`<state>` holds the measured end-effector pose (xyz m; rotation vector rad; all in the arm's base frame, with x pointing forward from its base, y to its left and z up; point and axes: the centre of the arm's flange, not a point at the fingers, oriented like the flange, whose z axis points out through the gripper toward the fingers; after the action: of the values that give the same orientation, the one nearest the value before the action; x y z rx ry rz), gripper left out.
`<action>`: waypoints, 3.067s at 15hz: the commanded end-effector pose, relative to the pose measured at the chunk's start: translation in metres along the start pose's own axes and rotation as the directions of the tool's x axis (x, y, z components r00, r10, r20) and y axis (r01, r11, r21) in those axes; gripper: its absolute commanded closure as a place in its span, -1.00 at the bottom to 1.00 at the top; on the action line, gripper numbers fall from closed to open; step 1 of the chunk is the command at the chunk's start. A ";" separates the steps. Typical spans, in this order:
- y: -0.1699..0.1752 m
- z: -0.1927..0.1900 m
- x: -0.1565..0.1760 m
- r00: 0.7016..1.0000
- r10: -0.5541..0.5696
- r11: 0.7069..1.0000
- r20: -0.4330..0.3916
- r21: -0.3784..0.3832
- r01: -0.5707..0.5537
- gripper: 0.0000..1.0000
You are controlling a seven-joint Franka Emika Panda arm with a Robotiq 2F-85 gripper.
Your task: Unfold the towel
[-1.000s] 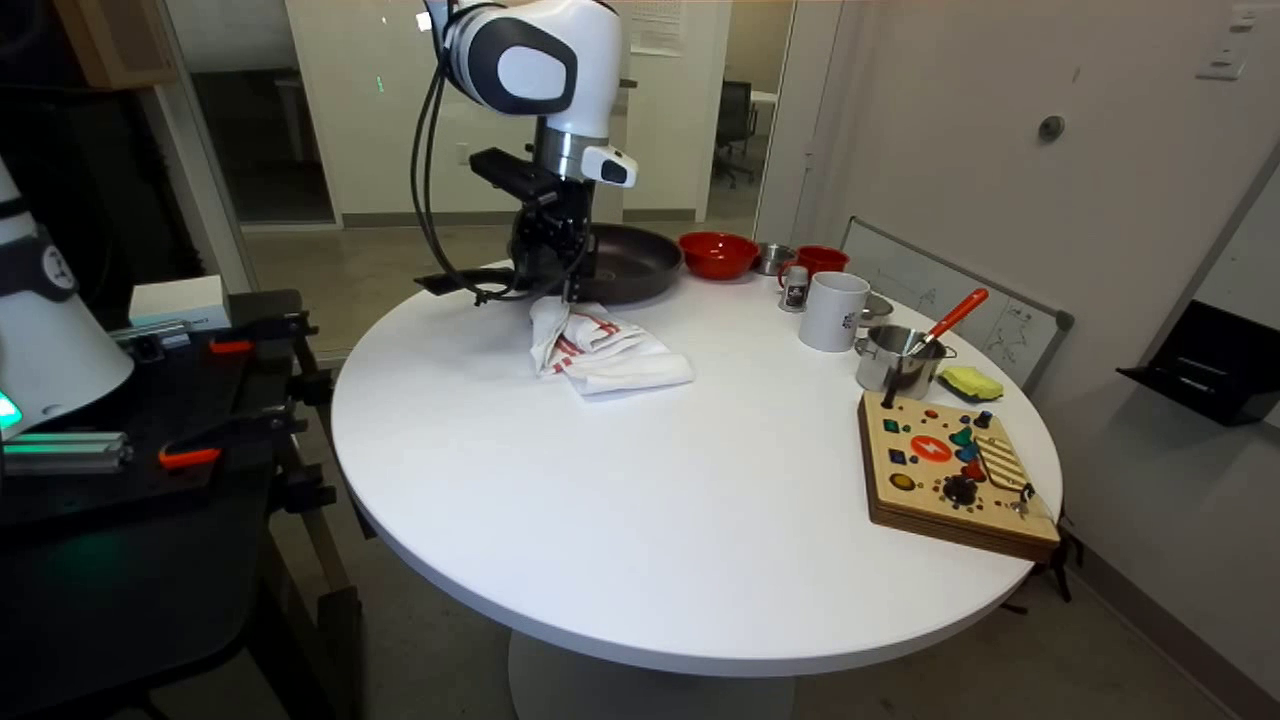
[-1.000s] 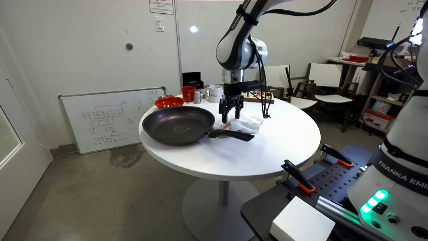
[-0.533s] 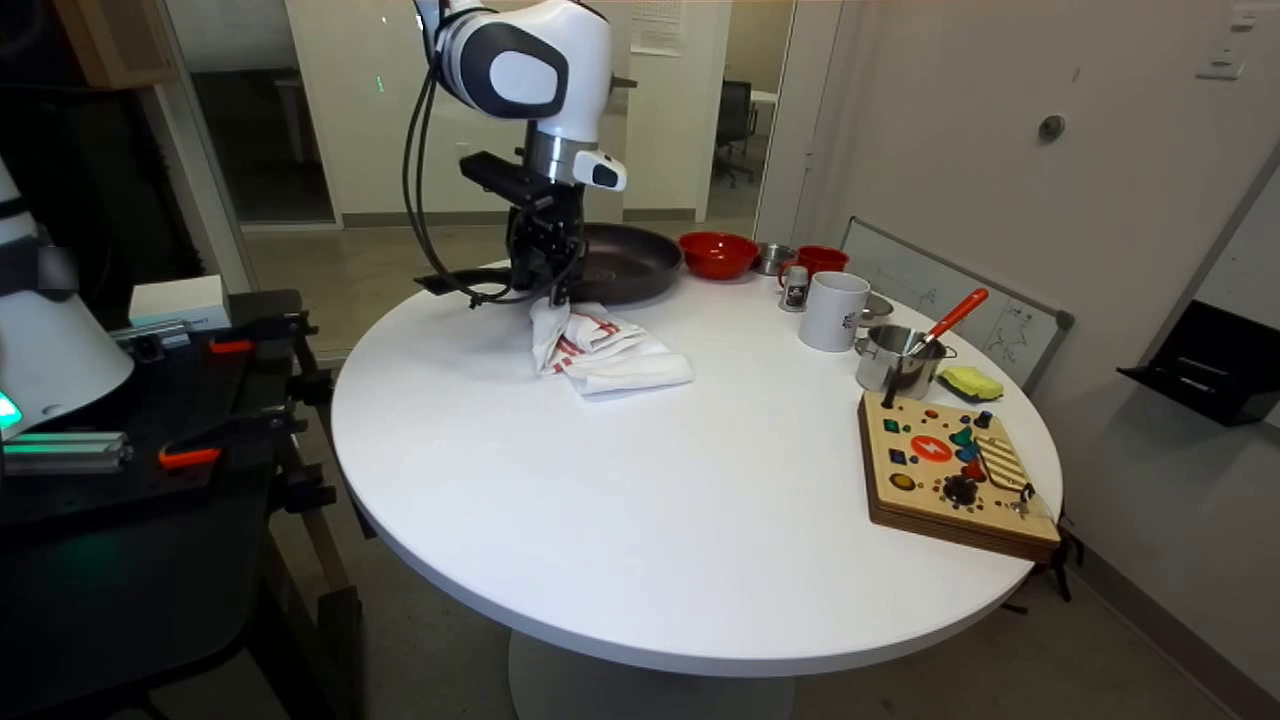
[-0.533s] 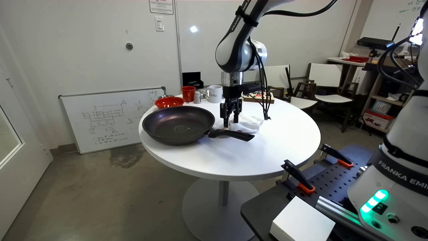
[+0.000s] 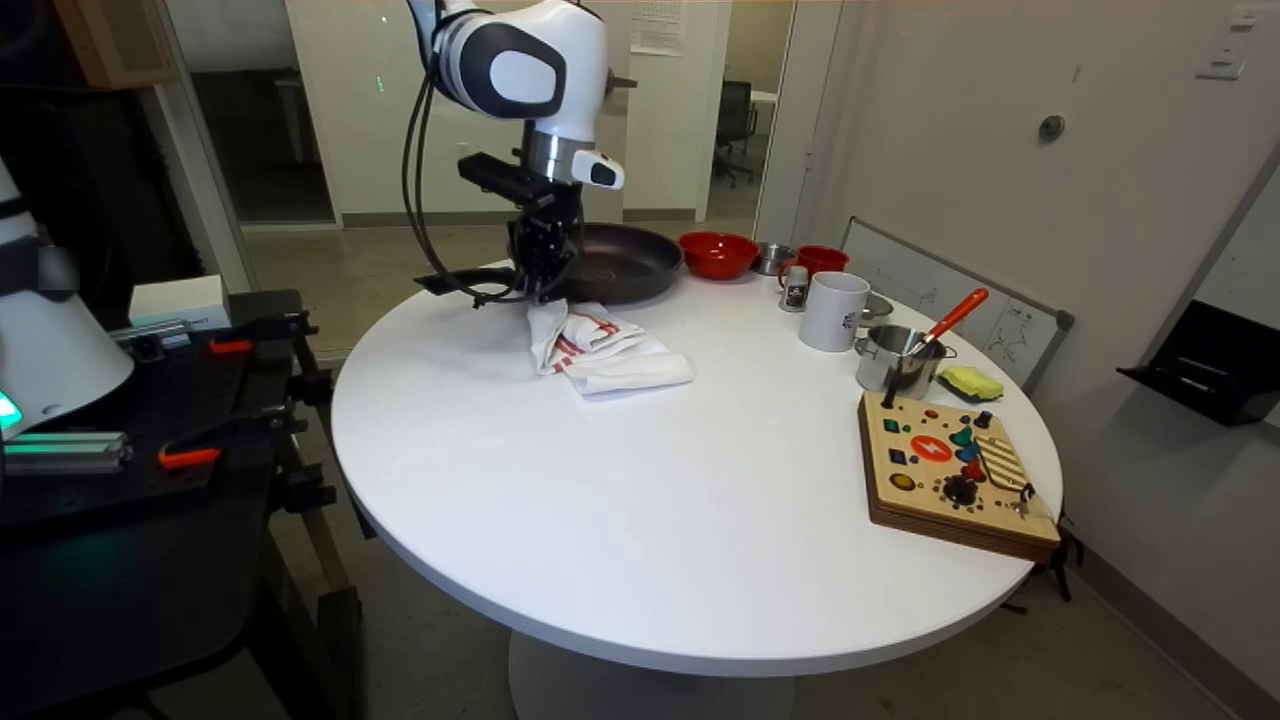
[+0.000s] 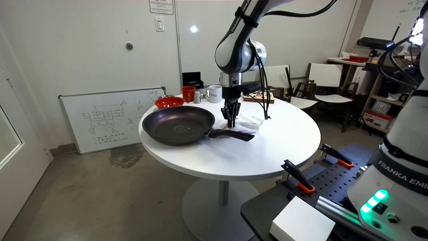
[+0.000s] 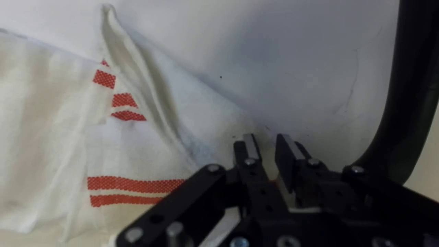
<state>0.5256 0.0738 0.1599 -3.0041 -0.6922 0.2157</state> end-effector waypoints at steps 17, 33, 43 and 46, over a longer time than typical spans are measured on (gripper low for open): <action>-0.016 -0.001 0.003 0.986 -0.157 0.967 0.052 -0.196 0.164 -1.00; -0.019 0.019 0.009 0.996 -0.068 0.968 0.053 -0.238 0.079 -1.00; -0.015 0.025 0.007 0.998 -0.035 0.970 0.058 -0.238 0.048 0.57; -0.014 0.025 0.006 0.998 -0.029 0.970 0.060 -0.238 0.043 0.94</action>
<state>0.5205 0.0885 0.1381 -3.1957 -0.8454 0.2503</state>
